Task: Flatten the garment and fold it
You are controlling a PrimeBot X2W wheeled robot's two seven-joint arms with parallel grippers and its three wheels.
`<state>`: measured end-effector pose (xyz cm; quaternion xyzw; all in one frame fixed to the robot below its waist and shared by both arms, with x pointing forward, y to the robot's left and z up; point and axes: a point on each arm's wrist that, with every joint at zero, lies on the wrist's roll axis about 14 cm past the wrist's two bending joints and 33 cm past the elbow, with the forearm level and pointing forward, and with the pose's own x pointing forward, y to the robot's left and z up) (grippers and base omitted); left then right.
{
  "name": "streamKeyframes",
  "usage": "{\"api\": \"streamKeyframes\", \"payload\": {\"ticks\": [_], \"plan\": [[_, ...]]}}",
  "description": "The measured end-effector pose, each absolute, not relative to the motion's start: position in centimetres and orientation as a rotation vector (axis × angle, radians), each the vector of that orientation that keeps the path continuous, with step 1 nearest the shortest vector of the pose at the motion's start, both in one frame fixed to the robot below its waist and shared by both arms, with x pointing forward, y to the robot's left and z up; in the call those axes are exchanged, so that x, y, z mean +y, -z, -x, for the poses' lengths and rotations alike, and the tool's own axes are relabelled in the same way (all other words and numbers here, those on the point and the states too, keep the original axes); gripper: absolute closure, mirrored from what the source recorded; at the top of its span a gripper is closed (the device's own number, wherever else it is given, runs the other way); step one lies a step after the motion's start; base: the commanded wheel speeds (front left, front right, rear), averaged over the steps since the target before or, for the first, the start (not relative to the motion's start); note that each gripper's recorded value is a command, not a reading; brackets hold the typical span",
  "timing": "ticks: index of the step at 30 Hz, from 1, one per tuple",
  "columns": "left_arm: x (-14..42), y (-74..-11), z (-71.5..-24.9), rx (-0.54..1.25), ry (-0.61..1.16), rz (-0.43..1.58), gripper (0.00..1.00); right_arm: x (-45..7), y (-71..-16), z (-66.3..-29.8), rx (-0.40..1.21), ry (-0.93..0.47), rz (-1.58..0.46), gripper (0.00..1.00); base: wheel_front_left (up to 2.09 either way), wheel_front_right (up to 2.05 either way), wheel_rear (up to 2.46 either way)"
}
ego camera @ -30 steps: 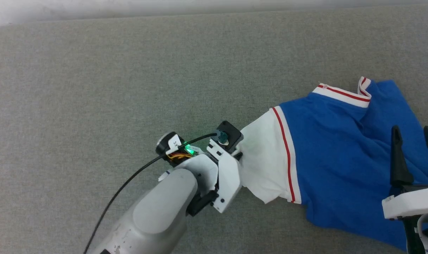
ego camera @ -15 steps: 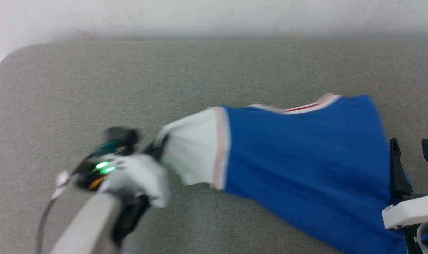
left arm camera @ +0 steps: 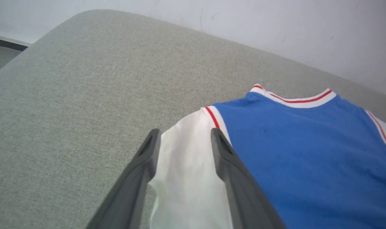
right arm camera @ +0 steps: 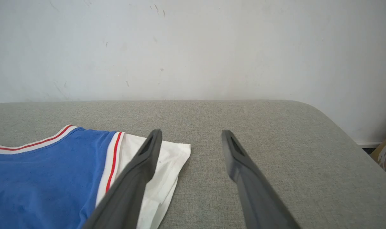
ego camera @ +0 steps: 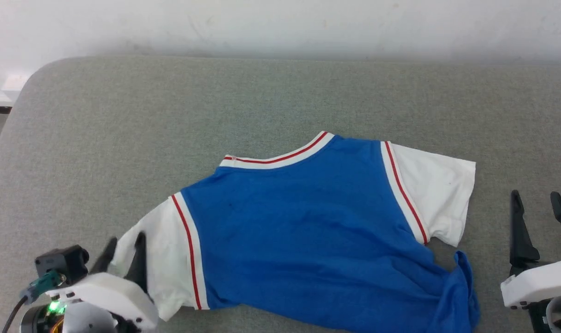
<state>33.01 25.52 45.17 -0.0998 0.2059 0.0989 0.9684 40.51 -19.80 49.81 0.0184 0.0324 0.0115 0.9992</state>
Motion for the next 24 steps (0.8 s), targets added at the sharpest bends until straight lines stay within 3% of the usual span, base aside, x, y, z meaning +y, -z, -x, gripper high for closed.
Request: {"api": "streamKeyframes", "payload": {"ticks": [5,11,24], "plan": [[24.4,-50.3,-35.6,0.141,-0.188,0.276,0.0,-19.5,-49.9,-40.6,0.065,-0.032,-0.037,0.0,0.0,0.0,0.0],[24.4,-56.6,-37.1,-0.203,-0.182,0.139,0.0,-20.0,-49.9,-40.2,0.065,-0.017,-0.036,0.0,0.0,0.0,0.0],[21.4,-54.9,-36.5,-0.191,-0.152,0.076,0.0,-20.6,-49.7,-39.9,0.073,0.0,-0.03,0.0,0.0,0.0,0.0]]}}
